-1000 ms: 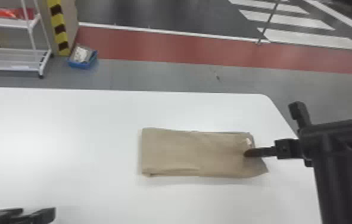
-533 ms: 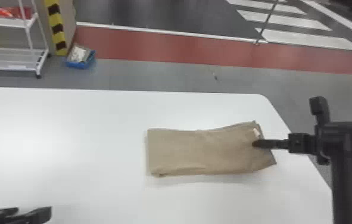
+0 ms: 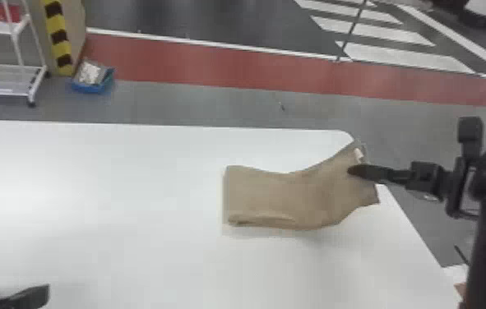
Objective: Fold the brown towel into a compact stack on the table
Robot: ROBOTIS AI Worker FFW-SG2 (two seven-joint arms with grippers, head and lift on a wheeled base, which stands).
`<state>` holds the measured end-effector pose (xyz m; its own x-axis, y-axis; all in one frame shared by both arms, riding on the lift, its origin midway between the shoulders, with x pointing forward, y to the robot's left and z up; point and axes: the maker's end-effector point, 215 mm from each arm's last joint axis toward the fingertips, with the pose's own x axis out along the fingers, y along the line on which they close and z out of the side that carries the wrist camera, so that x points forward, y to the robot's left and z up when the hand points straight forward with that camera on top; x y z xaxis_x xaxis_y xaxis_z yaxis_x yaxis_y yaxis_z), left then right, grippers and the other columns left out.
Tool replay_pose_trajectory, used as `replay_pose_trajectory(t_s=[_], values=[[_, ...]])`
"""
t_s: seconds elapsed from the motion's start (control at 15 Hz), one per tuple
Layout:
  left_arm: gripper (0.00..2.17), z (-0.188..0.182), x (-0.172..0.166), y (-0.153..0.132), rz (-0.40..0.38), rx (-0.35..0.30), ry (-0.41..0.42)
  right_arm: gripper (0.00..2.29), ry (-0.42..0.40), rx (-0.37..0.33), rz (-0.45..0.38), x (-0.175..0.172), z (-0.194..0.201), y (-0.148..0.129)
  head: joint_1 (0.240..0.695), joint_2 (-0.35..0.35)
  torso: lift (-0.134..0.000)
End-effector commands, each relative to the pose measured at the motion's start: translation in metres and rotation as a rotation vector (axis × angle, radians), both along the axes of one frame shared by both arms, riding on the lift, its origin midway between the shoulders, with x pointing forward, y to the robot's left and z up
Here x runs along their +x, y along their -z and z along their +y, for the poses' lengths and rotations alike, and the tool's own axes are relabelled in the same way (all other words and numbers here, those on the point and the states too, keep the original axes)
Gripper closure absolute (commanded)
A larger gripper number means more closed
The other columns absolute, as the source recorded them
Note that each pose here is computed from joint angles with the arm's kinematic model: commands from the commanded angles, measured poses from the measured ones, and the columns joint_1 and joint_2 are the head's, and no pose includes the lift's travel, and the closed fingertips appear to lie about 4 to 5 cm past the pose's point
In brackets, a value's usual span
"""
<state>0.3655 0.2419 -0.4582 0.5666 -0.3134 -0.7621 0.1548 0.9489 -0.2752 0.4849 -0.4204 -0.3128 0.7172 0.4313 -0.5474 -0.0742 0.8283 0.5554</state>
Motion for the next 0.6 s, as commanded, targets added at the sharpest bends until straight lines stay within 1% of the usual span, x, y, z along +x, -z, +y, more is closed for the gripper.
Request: replay_pose_trajectory(t_s=[0.0, 0.13, 0.2, 0.27, 0.33, 0.4, 0.53], values=[[0.14, 0.001, -0.002, 0.000, -0.001, -0.003, -0.006, 1.69, -0.073, 0.087, -0.027, 0.019, 0.067, -0.005, 0.695, -0.246, -0.124], [0.14, 0.004, -0.004, -0.002, -0.003, -0.001, -0.014, 1.69, -0.128, 0.120, -0.051, 0.034, 0.108, -0.012, 0.695, -0.191, -0.124], [0.14, 0.006, -0.006, -0.001, 0.000, -0.001, -0.017, 1.69, -0.149, 0.140, -0.050, 0.037, 0.125, -0.013, 0.695, -0.128, -0.124], [0.14, 0.008, -0.005, -0.002, -0.003, -0.003, -0.020, 1.69, -0.181, 0.150, -0.033, 0.036, 0.148, -0.006, 0.695, -0.102, -0.124], [0.14, 0.008, -0.005, -0.002, -0.003, -0.004, -0.021, 1.69, -0.214, 0.131, 0.001, 0.031, 0.168, 0.008, 0.695, -0.076, -0.124], [0.14, 0.008, -0.005, -0.002, -0.003, -0.004, -0.021, 1.69, -0.233, 0.100, 0.012, 0.030, 0.178, 0.015, 0.695, -0.054, -0.124], [0.14, 0.007, -0.005, -0.002, -0.002, -0.008, -0.019, 1.67, -0.282, 0.088, 0.047, 0.023, 0.198, 0.035, 0.695, -0.013, -0.124]])
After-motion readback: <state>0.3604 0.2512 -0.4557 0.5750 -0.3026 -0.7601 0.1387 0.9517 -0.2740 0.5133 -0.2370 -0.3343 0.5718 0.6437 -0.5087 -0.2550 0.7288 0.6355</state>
